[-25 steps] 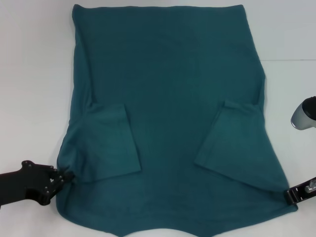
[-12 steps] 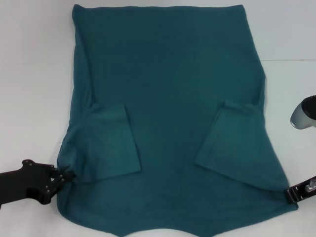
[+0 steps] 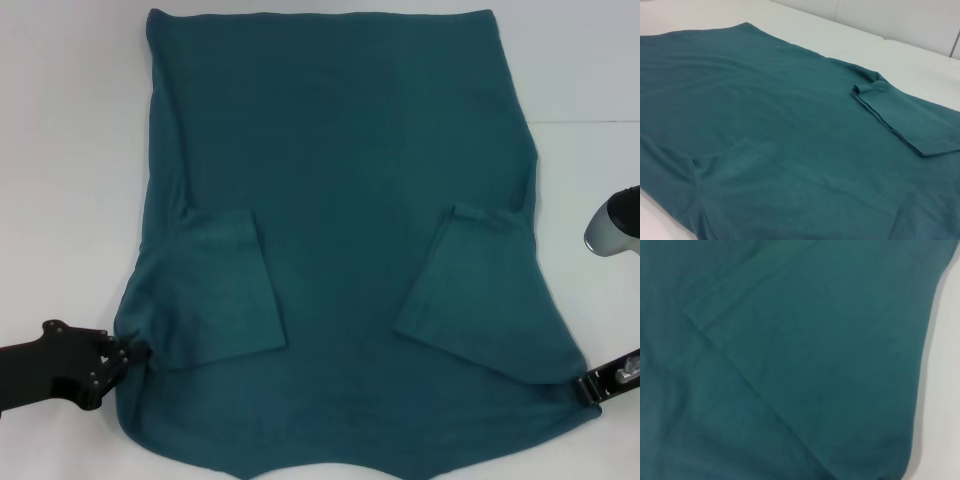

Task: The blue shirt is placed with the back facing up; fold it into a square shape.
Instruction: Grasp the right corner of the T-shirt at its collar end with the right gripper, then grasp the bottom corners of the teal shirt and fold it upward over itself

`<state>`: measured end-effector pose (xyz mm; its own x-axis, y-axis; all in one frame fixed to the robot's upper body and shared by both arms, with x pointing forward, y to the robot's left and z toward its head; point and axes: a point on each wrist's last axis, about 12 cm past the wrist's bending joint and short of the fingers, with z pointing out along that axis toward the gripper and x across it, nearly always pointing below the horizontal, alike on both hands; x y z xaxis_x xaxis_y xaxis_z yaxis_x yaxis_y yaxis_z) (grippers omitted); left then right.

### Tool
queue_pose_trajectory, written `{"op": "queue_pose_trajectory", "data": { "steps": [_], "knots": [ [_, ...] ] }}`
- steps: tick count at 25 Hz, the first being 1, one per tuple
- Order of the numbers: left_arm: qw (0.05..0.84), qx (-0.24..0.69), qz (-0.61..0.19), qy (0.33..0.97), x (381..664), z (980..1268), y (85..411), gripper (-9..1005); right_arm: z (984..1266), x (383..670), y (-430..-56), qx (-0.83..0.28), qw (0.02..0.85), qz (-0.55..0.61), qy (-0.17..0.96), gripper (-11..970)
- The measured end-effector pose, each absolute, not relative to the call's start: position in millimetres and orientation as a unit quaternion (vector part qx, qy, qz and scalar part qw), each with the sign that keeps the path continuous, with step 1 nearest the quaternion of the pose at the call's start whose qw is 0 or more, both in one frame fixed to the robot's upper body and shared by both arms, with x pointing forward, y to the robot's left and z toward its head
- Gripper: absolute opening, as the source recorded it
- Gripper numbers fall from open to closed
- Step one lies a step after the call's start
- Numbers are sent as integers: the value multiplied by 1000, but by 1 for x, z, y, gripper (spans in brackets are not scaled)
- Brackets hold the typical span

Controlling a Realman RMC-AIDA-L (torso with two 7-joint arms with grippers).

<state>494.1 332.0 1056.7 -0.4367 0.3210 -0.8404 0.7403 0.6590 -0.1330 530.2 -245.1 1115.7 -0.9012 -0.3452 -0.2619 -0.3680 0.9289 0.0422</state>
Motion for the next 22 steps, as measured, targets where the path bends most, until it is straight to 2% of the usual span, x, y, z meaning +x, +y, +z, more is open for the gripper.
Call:
{"op": "queue_pose_trajectory", "data": {
  "steps": [22],
  "knots": [
    [464, 288, -273, 792, 493, 1080, 351, 44, 1145, 541, -244, -194, 210, 88, 954, 20]
  ]
}}
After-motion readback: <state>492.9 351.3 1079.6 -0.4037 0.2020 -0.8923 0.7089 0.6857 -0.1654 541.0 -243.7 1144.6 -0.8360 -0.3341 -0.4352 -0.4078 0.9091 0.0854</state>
